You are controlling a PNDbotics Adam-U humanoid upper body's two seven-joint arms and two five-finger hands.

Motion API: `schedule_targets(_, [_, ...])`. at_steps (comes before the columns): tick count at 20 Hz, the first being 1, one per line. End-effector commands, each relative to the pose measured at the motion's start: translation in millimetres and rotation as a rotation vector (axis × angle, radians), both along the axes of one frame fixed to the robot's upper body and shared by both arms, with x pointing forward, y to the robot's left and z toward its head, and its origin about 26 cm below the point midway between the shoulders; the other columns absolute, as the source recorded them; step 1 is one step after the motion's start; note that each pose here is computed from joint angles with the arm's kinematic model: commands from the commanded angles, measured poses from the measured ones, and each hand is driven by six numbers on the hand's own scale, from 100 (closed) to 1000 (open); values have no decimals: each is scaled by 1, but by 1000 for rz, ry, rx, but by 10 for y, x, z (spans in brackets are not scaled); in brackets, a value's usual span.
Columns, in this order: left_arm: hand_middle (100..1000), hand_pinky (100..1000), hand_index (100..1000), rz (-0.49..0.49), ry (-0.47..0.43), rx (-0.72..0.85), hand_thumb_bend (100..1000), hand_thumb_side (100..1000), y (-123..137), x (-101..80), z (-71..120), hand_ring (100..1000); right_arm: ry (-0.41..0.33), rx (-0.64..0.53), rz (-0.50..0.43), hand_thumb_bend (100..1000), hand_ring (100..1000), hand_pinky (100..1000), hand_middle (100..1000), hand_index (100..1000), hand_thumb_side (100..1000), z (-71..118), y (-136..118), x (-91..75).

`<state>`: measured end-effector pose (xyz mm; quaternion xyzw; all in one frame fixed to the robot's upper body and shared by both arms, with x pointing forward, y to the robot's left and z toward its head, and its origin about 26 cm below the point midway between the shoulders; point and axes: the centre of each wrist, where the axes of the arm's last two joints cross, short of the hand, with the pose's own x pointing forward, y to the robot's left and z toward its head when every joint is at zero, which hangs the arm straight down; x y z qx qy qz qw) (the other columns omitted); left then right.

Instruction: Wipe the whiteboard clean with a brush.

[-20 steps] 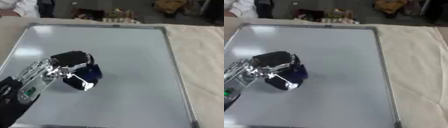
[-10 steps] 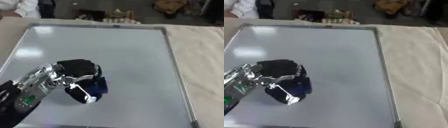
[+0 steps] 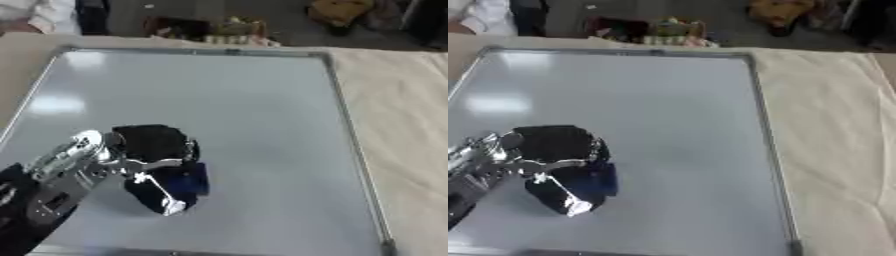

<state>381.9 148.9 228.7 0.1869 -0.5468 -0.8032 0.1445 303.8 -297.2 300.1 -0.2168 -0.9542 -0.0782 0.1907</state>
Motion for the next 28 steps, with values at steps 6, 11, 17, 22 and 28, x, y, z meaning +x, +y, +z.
schedule_targets(6, [120,404,138,-91,97,-68,100,490,158,164,-45,379,-28,-10,1,100,852,858,694,835,1000,73,1,-37])
schedule_targets(11, [223,438,137,-127,107,-96,135,514,266,258,-61,434,-28,-10,-1,100,851,858,694,835,1000,72,-2,-38])
schedule_targets(17, [418,479,113,-149,55,-81,200,518,311,288,-55,523,-28,-9,-2,100,851,858,694,835,1000,70,-5,-39])
schedule_targets(22, [486,493,100,-134,0,-67,317,590,317,286,-46,555,-29,-7,-5,100,851,858,694,835,1000,69,-10,-40])
schedule_targets(28, [530,506,100,-126,-16,-48,378,634,301,298,-101,582,-29,-2,-7,100,851,858,694,835,1000,65,-15,-40])
